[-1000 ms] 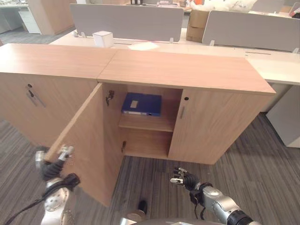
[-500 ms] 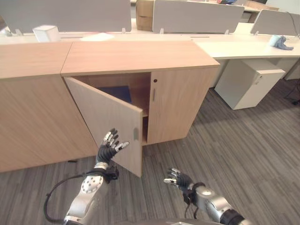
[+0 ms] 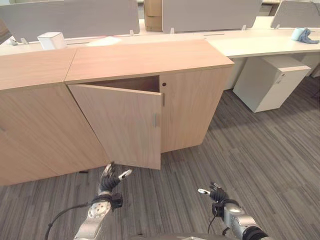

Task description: Put the empty folder in the office cabinet

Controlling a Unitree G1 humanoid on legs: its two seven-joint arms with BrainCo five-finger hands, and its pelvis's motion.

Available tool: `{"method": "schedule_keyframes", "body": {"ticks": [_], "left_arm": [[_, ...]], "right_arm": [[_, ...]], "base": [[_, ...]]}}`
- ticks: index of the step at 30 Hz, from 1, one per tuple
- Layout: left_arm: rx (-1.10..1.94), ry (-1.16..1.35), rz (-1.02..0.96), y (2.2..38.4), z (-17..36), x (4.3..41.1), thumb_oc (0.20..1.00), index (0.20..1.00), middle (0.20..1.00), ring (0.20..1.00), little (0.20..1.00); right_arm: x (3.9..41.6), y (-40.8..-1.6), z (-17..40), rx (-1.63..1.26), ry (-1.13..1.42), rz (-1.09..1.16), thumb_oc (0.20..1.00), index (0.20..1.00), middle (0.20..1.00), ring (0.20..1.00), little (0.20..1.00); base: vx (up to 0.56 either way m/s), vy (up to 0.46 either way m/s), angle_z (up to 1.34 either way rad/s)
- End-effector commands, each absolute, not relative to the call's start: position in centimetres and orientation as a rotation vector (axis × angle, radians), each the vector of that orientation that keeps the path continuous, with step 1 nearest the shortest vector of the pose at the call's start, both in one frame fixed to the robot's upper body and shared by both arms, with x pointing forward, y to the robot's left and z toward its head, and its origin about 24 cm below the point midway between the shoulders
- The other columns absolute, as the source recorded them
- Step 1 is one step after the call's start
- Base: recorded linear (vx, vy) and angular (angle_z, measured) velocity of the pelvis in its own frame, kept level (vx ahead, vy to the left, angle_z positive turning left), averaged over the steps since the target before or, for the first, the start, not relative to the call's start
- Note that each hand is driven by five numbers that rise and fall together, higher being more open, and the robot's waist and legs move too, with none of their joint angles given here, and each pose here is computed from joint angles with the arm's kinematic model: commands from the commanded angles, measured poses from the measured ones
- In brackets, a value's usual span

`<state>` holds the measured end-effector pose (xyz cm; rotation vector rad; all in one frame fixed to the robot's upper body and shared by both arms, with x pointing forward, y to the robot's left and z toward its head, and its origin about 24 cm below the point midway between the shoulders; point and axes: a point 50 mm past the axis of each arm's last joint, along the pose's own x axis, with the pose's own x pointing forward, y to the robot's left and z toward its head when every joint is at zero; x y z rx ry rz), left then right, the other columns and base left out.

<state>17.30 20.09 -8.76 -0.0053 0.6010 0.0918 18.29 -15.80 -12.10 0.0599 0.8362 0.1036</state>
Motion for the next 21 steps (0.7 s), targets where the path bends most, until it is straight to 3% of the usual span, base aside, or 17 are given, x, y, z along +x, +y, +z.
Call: {"method": "schedule_keyframes", "body": {"ticks": [1, 5, 7, 9, 11, 16, 21], "left_arm": [[0.152, 0.622, 0.024, 20.0, -9.6, 17.1, 1.0, 1.0, 1.0, 1.0, 1.0], [0.287, 0.985, -0.007, 20.6, -14.8, 11.8, 1.0, 1.0, 1.0, 1.0, 1.0], [0.297, 1.048, 0.003, 20.8, -15.5, 10.6, 1.0, 1.0, 1.0, 1.0, 1.0], [0.318, 1.275, 0.016, 21.1, -17.1, 6.1, 1.0, 1.0, 1.0, 1.0, 1.0], [0.318, 1.275, 0.016, 21.1, -17.1, 6.1, 1.0, 1.0, 1.0, 1.0, 1.0], [0.153, 1.439, 0.086, 20.4, -17.8, 2.3, 1.0, 1.0, 1.0, 1.0, 1.0], [0.082, 1.444, 0.13, 20.2, -17.8, 2.0, 1.0, 1.0, 1.0, 1.0, 1.0]], "right_arm": [[19.5, -16.0, -12.4, -0.056, 0.84, 0.094, 1.0, 1.0, 1.0, 1.0, 1.0], [15.8, -18.7, -14.9, -0.025, 1.046, -0.062, 1.0, 1.0, 1.0, 1.0, 1.0], [15.2, -18.9, -15.2, -0.041, 1.075, -0.071, 1.0, 1.0, 1.0, 1.0, 1.0], [12.1, -20.5, -16.1, -0.152, 1.209, -0.057, 1.0, 1.0, 1.0, 1.0, 1.0], [12.1, -20.5, -16.1, -0.152, 1.209, -0.057, 1.0, 1.0, 1.0, 1.0, 1.0], [7.8, -22.1, -16.9, -0.296, 1.387, -0.008, 1.0, 1.0, 1.0, 1.0, 1.0], [7.2, -21.7, -17.1, -0.312, 1.404, 0.032, 1.0, 1.0, 1.0, 1.0, 1.0]], "base": [[0.02, 0.018, -0.06], [0.03, 0.026, -0.06], [0.01, 0.008, -0.02], [0.05, 0.016, -0.04], [0.0, 0.0, 0.0], [0.0, -0.008, 0.02], [0.0, -0.005, 0.02]]}}
